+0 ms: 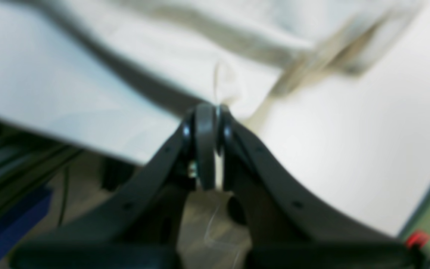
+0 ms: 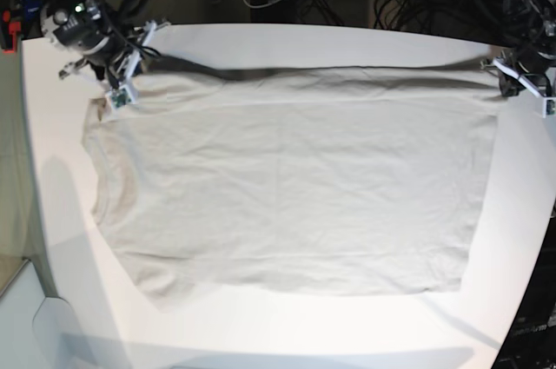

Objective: Layout the t-shirt on the table in an organized manner, then fold the t-shirt properly
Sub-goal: 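Pull the folded edge taut with both grippers toward the hem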

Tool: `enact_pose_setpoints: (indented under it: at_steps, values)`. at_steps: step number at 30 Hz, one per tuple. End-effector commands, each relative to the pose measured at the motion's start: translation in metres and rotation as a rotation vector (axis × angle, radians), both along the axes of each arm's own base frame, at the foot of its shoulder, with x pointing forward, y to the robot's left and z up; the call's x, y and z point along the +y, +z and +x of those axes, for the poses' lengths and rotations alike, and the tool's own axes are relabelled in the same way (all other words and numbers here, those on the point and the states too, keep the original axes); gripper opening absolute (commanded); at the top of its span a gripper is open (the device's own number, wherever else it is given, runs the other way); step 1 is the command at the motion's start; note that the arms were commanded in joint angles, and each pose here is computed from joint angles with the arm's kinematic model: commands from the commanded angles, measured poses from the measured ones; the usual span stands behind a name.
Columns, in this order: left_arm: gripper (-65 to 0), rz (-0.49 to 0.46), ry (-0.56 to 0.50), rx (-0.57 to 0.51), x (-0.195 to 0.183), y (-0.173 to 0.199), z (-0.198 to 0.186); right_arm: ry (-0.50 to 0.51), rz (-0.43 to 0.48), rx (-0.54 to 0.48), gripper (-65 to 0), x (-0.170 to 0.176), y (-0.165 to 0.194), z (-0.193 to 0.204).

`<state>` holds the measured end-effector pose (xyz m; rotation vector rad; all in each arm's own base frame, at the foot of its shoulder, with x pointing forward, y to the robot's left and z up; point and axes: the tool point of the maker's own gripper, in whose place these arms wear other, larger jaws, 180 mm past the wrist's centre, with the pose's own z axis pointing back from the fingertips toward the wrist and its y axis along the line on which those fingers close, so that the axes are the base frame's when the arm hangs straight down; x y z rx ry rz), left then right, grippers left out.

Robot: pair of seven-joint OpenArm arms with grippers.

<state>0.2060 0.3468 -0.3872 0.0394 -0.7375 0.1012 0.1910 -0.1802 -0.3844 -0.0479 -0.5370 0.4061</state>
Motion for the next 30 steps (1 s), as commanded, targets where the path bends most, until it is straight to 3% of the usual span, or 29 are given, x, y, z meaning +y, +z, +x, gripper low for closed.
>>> enact_pose_setpoints:
  at_steps: [1, 7, 19, 30]
  values:
    - [-64.9, 0.023, -0.006, -0.053, 0.005, 0.015, 0.011, 0.022, -0.006, -0.047, -64.0, 0.0, 0.011, 0.011]
    - [-64.9, 0.023, -0.005, -0.082, 0.005, 0.022, 0.021, 0.033, -0.05, -0.14, -64.0, -0.013, 0.034, 0.045]
    - [-64.9, 0.021, -0.003, -0.196, 0.005, 0.05, 0.064, 0.035, -0.05, -0.33, -63.6, -0.01, 0.086, 0.111]
    - [-64.9, 0.025, -0.002, -0.23, 0.008, 0.06, 0.076, 0.079, -0.054, -0.362, -63.5, 0.0, 0.096, 0.123]
